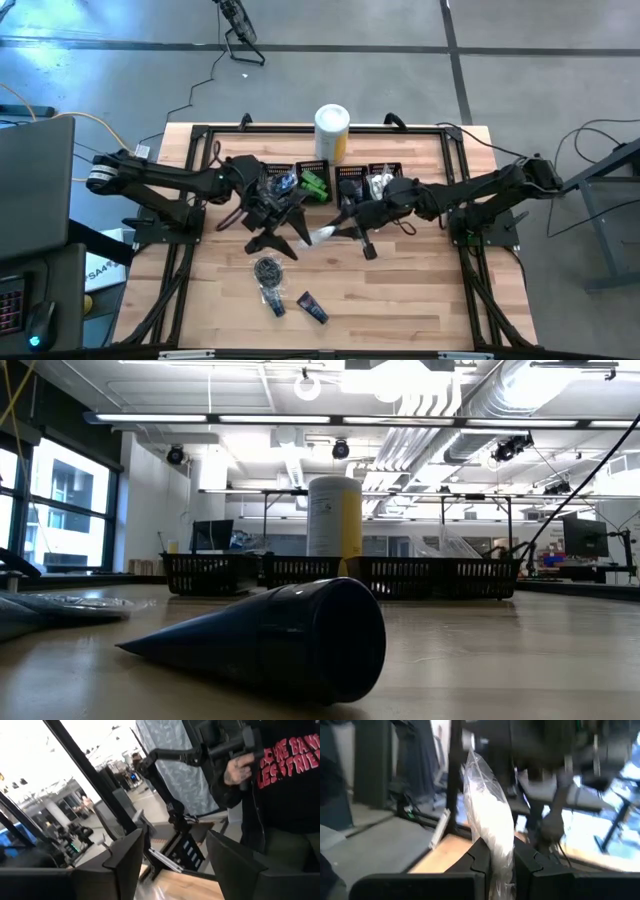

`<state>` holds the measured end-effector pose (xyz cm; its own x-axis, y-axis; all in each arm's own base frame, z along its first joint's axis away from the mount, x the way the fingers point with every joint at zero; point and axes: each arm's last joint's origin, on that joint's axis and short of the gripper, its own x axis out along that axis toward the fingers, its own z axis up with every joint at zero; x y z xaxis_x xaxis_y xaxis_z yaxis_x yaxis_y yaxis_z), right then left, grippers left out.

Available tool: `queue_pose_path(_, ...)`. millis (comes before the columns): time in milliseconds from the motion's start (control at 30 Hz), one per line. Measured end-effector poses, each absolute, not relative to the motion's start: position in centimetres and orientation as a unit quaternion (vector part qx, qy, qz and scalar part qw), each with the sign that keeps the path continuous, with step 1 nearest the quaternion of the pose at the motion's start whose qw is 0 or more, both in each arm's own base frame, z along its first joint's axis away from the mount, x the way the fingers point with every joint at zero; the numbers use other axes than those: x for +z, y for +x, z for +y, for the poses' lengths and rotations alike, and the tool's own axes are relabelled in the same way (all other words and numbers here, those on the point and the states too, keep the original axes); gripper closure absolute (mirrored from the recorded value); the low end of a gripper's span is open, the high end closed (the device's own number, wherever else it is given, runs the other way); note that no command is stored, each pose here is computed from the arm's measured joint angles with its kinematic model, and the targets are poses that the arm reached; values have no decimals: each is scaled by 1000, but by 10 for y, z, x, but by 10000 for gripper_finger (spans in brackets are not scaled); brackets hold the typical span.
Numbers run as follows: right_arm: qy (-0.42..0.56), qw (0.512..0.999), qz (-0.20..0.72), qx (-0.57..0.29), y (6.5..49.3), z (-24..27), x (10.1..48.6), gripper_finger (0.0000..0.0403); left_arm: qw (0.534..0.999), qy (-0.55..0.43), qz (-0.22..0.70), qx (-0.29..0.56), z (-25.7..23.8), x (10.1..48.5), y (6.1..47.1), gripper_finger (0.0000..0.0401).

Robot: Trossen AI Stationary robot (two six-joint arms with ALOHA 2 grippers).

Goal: Pick & Place Travel size toiletries
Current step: Put the cotton pack into the right black bin

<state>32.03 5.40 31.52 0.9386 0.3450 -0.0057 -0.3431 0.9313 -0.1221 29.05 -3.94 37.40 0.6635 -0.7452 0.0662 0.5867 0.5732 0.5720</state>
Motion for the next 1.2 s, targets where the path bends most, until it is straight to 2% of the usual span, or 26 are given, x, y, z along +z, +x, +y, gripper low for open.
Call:
queue_pose_path(200,-63,991,63,101,321,49,303,370,880,274,-129,-365,-37,383,271,209)
queue_pose_path(467,-31,981,174,-76,316,30,283,370,928,300,18,-218,-27,368,267,228)
queue_pose_path(667,-41,947,242,-210,308,14,270,371,931,300,57,-199,-25,362,266,231)
queue_pose_path(1200,19,831,344,-436,277,-32,245,371,931,302,65,-194,-28,361,266,231)
